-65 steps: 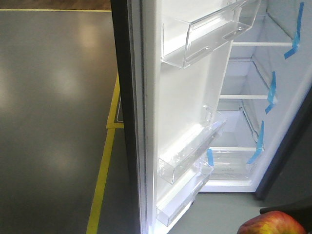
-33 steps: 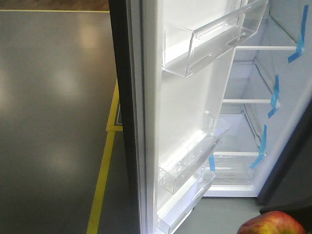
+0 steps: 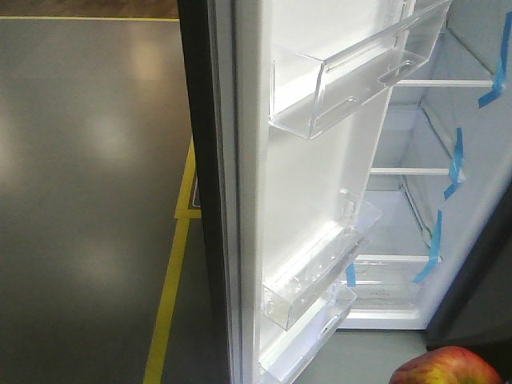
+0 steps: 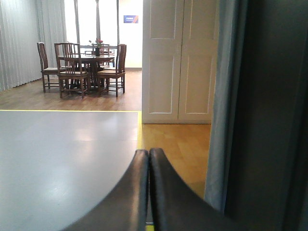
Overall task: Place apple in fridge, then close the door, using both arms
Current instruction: 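Extend the right gripper with the apple toward the refrigerator shelves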
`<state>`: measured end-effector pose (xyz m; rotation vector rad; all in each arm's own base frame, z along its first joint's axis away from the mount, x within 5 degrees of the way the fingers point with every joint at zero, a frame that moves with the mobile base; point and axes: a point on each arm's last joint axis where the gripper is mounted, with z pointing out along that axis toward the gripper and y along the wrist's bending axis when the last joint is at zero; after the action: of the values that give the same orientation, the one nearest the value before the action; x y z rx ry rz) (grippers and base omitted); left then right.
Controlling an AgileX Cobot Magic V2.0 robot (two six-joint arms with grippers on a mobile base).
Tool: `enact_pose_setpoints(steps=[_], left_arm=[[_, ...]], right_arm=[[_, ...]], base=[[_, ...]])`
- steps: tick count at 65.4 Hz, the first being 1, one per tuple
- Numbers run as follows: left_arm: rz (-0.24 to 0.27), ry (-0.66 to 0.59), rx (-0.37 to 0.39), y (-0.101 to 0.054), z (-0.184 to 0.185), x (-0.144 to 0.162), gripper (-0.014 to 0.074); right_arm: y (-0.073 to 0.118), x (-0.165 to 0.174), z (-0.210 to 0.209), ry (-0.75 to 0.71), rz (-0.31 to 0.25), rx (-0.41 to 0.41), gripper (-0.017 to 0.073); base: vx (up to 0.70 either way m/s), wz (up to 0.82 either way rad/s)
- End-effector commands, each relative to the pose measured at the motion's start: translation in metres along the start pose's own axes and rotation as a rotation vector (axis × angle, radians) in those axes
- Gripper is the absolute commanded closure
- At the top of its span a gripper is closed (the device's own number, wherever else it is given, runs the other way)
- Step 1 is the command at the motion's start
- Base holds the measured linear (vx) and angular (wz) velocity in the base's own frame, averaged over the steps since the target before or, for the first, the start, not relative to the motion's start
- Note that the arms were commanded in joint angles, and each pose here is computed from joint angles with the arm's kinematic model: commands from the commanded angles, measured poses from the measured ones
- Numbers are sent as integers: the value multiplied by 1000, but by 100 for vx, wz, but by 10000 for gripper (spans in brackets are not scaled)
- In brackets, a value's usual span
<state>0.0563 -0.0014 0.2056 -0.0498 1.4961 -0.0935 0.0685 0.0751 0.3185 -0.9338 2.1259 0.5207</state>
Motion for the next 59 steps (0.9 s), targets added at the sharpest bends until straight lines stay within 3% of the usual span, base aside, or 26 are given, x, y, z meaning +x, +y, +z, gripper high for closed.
enact_pose_setpoints(steps=[1,59], left_arm=[[-7,-61,9,0,-1,2,599],[-7,-61,9,0,-1,2,599]], right_arm=[[0,-12,-6,-89,-2,8,391],[0,-12,-6,-89,-2,8,391]], base=[[4,1],[3,0]])
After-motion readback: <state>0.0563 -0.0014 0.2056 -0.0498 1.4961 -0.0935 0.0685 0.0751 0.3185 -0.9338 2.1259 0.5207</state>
